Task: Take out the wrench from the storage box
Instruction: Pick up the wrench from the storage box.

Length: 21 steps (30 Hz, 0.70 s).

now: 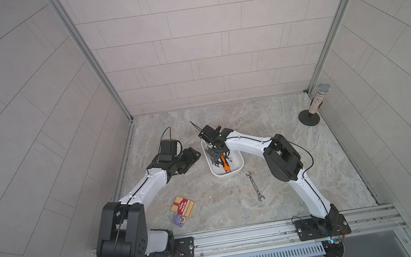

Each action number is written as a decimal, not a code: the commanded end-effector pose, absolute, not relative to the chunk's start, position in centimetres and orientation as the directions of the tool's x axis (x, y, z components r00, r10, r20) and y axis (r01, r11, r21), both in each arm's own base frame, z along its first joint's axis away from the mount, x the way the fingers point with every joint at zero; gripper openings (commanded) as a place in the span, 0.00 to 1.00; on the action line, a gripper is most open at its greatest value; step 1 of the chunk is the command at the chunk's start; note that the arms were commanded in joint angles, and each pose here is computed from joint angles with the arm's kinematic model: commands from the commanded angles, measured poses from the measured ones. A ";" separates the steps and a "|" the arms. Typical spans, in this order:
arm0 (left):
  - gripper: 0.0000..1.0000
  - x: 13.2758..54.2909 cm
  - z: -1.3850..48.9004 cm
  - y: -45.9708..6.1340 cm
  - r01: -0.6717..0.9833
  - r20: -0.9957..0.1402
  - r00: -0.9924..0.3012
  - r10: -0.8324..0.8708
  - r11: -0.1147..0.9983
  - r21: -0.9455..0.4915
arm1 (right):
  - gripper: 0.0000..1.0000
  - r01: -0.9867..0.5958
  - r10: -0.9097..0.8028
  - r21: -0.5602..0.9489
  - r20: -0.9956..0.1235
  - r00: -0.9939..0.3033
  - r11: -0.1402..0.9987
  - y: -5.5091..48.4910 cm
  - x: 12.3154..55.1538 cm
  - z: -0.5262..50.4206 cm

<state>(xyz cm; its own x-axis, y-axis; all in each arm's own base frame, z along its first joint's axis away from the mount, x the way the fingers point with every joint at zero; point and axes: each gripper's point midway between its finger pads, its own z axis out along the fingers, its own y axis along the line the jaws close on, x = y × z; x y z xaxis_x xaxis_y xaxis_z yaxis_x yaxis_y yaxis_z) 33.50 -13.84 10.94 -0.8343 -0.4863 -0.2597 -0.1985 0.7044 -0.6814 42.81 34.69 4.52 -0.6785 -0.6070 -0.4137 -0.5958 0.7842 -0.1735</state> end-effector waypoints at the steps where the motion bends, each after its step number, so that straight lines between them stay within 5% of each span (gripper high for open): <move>1: 0.67 33.3 11.4 -13.4 -0.182 -0.291 -0.826 -0.483 0.717 -0.673 | 0.00 -0.573 -0.512 -0.043 -0.508 -0.693 0.818 35.4 42.2 10.7; 10: 0.67 32.6 11.8 -14.0 -0.154 -0.329 -0.829 -0.452 0.750 -0.643 | 0.00 -0.512 -0.376 0.062 -0.604 -0.703 0.857 30.9 39.8 17.5; 15: 0.67 32.2 11.4 -14.5 -0.150 -0.322 -0.837 -0.441 0.753 -0.641 | 0.00 -0.440 -0.230 0.182 -0.646 -0.728 0.880 27.0 37.7 17.8; 21: 0.68 31.6 11.5 -14.3 -0.147 -0.330 -0.837 -0.436 0.761 -0.632 | 0.00 -0.443 -0.216 0.269 -0.592 -0.776 0.856 29.6 38.7 14.9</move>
<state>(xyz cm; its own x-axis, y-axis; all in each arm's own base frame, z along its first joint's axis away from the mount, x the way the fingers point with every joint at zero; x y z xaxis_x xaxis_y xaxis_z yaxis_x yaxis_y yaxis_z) 32.30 -14.75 11.55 -0.8400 -0.4469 -0.3076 -0.1559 0.7419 -0.6521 38.26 27.06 15.89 -0.7622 -0.2450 -0.5992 -0.4306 0.8830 0.1866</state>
